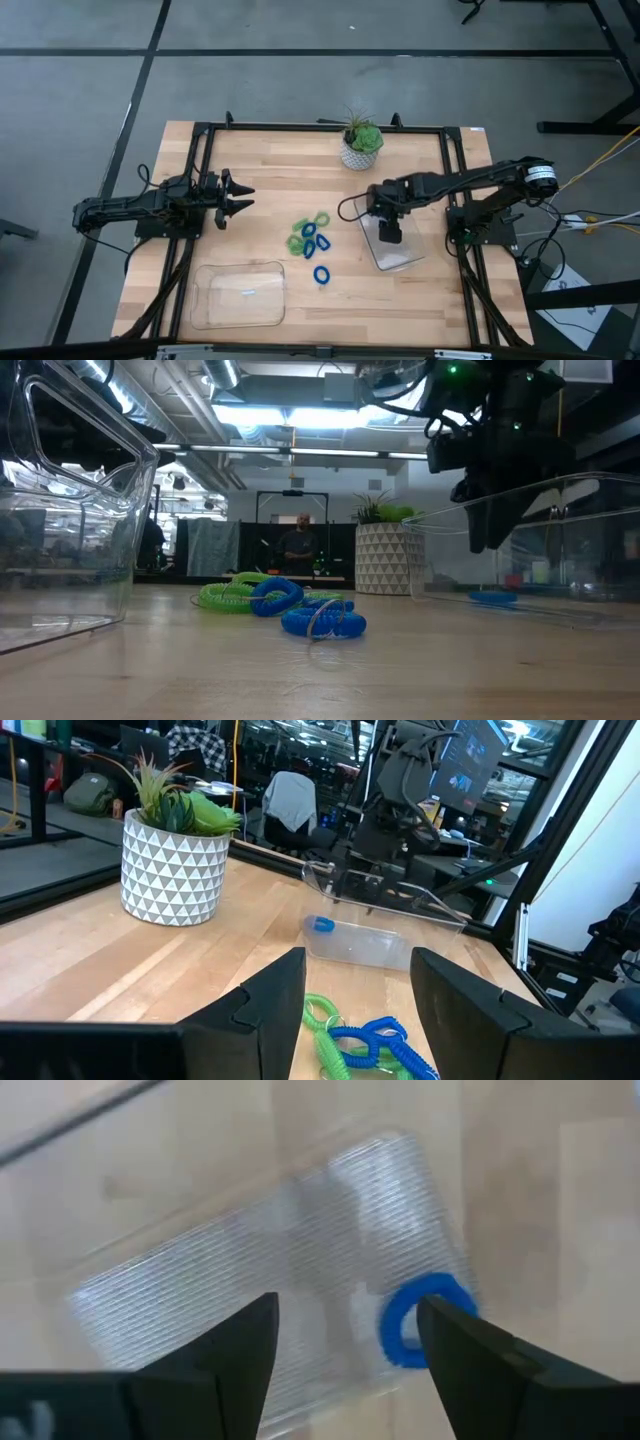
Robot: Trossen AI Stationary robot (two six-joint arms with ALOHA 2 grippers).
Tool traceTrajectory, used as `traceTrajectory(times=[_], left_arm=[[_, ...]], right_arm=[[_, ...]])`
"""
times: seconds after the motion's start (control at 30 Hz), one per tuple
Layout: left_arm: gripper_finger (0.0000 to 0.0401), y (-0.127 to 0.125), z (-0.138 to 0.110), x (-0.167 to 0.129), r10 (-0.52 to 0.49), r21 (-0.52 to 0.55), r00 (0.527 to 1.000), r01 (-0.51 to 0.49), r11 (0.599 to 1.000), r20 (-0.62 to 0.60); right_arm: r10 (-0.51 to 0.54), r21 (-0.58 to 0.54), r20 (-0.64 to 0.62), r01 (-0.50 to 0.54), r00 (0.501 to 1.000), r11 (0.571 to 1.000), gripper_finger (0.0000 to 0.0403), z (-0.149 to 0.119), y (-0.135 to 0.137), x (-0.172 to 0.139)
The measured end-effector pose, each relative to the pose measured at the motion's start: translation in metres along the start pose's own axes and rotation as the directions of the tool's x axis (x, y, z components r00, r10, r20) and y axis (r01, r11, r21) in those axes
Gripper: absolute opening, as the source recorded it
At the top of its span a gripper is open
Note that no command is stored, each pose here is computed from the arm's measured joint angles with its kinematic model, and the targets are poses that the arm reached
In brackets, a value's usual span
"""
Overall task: Sort spring keychains
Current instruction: Put the blue spring keychain into the right transparent bin
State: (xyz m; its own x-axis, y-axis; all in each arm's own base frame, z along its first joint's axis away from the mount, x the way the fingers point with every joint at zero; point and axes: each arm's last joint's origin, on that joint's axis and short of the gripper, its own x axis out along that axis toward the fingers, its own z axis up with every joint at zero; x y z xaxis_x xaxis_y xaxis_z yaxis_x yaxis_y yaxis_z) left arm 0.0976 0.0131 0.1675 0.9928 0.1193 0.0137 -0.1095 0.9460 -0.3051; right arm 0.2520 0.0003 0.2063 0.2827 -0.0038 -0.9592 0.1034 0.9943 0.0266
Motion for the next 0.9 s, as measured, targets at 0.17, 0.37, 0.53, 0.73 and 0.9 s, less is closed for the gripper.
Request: traceTrajectory(times=[0.17, 0.37, 0.53, 0.73, 0.9], left_arm=[[0.0178, 0.000, 0.000, 0.000, 0.000, 0.000, 1.000, 0.000, 1.000, 0.000], [0.0178, 0.000, 0.000, 0.000, 0.000, 0.000, 1.000, 0.000, 1.000, 0.000], [0.0178, 0.000, 0.000, 0.000, 0.000, 0.000, 1.000, 0.000, 1.000, 0.000], [0.0178, 0.000, 0.000, 0.000, 0.000, 0.000, 1.000, 0.000, 1.000, 0.000], [0.0178, 0.000, 0.000, 0.000, 0.000, 0.000, 1.000, 0.000, 1.000, 0.000]], right_arm=[[0.033, -0.006, 0.009, -0.033, 0.999, 0.999, 0.0236, 0.013, 0.002, -0.022], [0.047, -0.024, 0.134, -0.044, 0.990, 0.999, 0.0236, 0.040, 0.005, -0.062], [0.071, -0.077, 0.354, -0.047, 0.932, 0.996, 0.0236, 0.066, 0.008, -0.089], [0.176, -0.112, 0.577, -0.136, 0.798, 0.984, 0.0236, 0.090, 0.013, -0.104], [0.231, -0.163, 0.621, -0.165, 0.749, 0.973, 0.0236, 0.102, 0.018, -0.098]])
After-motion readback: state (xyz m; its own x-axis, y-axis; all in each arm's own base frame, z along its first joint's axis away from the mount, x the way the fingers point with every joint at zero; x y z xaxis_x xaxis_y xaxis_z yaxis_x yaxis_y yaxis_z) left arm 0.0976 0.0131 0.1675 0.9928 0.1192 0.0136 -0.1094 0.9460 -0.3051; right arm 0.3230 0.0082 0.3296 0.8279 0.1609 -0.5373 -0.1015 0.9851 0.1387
